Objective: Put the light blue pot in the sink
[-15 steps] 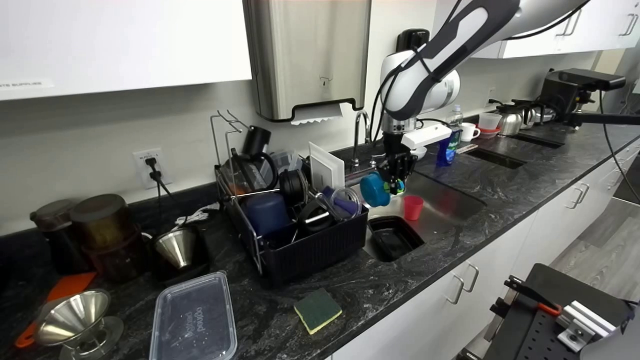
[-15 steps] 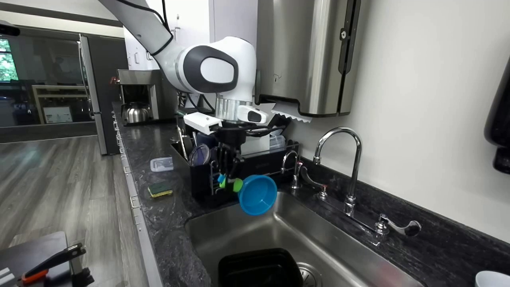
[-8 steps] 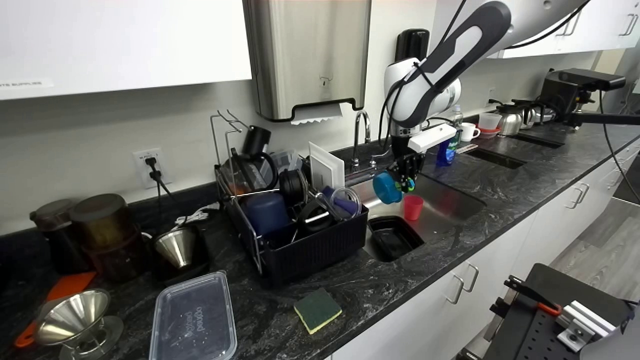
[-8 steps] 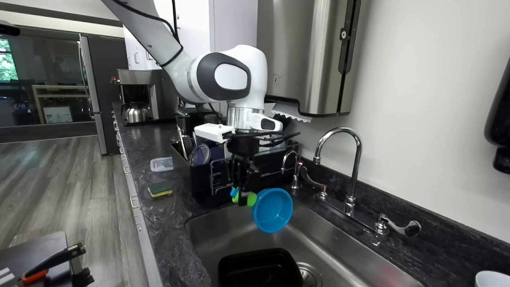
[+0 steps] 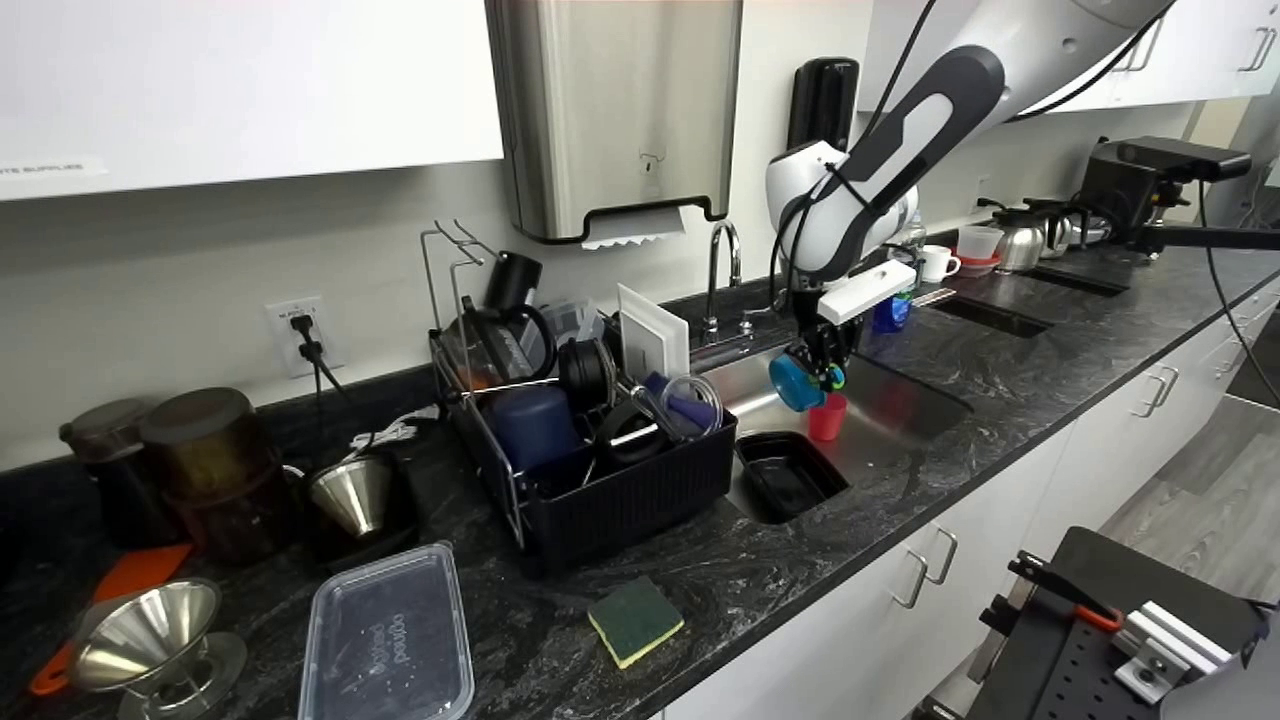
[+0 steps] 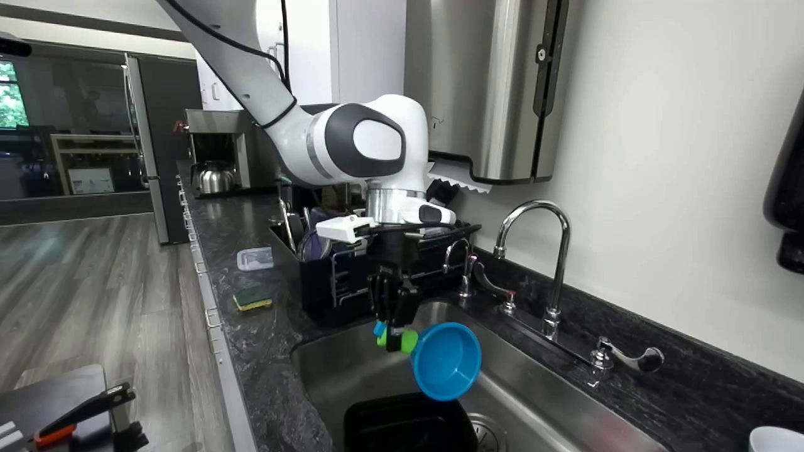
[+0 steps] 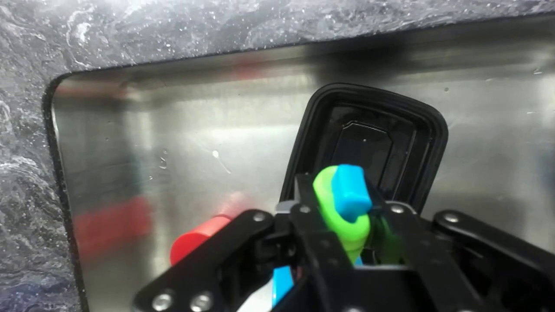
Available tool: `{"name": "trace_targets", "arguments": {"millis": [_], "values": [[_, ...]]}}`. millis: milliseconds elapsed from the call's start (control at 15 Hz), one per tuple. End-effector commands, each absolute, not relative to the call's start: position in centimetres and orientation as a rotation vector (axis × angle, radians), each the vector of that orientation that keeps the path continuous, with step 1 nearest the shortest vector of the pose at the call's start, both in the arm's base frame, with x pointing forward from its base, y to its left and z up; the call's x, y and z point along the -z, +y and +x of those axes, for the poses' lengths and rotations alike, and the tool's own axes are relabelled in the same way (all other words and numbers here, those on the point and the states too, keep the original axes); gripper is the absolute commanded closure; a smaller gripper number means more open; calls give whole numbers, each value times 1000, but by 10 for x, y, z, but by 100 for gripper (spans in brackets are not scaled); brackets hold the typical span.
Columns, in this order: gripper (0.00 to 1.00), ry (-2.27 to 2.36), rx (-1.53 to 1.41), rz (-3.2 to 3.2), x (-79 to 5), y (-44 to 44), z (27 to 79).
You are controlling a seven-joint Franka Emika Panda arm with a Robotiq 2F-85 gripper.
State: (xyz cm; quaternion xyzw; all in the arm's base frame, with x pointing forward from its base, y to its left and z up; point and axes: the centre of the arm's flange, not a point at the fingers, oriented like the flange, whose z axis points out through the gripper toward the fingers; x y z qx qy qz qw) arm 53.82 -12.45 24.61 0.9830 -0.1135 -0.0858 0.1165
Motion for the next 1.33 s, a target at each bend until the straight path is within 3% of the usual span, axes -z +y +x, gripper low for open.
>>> {"name": "trace_targets", "arguments": {"millis": [0, 1267], "values": [[93, -371, 236, 2829, -240, -135, 541], [93, -990, 263, 2542, -228, -148, 557]]}}
